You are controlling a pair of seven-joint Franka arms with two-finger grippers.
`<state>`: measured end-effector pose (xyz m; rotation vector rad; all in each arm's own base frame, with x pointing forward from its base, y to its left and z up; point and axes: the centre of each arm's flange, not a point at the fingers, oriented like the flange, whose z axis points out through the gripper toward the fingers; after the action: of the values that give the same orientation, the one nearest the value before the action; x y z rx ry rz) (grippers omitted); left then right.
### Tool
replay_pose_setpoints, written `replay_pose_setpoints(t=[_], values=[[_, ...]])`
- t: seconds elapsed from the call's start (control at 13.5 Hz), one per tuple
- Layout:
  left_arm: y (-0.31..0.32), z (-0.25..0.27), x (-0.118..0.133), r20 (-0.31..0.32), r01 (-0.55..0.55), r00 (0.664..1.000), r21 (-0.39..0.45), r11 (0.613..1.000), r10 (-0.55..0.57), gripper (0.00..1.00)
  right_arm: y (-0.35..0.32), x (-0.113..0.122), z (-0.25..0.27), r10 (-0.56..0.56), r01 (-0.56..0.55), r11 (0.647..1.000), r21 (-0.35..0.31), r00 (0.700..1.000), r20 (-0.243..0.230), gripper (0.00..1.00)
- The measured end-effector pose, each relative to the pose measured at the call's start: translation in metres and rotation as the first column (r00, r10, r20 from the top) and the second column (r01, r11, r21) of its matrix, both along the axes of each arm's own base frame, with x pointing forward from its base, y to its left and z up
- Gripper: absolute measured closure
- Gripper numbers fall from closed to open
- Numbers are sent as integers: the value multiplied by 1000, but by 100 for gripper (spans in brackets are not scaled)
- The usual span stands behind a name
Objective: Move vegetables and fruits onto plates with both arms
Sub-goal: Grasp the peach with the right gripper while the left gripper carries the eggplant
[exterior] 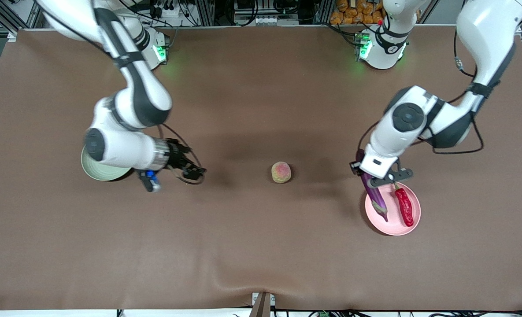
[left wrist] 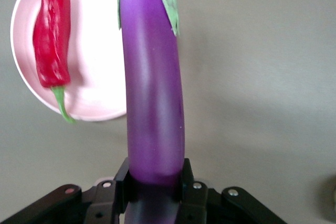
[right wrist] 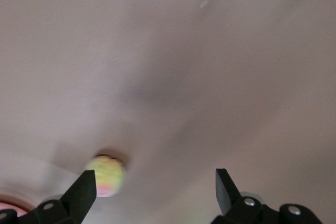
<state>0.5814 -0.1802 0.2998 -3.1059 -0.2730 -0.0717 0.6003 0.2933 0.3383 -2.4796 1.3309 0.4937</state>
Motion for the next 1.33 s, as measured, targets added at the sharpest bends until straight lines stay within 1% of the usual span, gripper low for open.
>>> replay_pose_setpoints(t=[0.15,0.3,0.37,0.67,0.74,1.04,1.33], values=[[20,-18,8,-30,53,998,-2,999,-53,61,54,4,-13,-73,73,997,-4,997,7,0],[34,-31,11,-53,91,994,-3,996,-91,61,100,3,-39,-134,134,991,5,989,55,0],[40,-35,13,-59,100,993,-2,995,-100,61,117,-2,-54,-142,142,990,9,987,78,0],[51,-45,21,-70,83,994,-14,996,-84,61,165,-24,-106,-177,175,984,27,971,162,0],[54,-49,22,-76,77,994,-16,997,-78,61,176,-30,-114,-183,180,983,31,968,169,0],[66,-65,26,-98,52,994,-26,998,-55,61,212,-45,-123,-206,201,979,45,966,155,0],[61,-65,35,-87,51,995,-41,998,-55,61,233,-61,-134,-182,178,983,37,972,148,0]])
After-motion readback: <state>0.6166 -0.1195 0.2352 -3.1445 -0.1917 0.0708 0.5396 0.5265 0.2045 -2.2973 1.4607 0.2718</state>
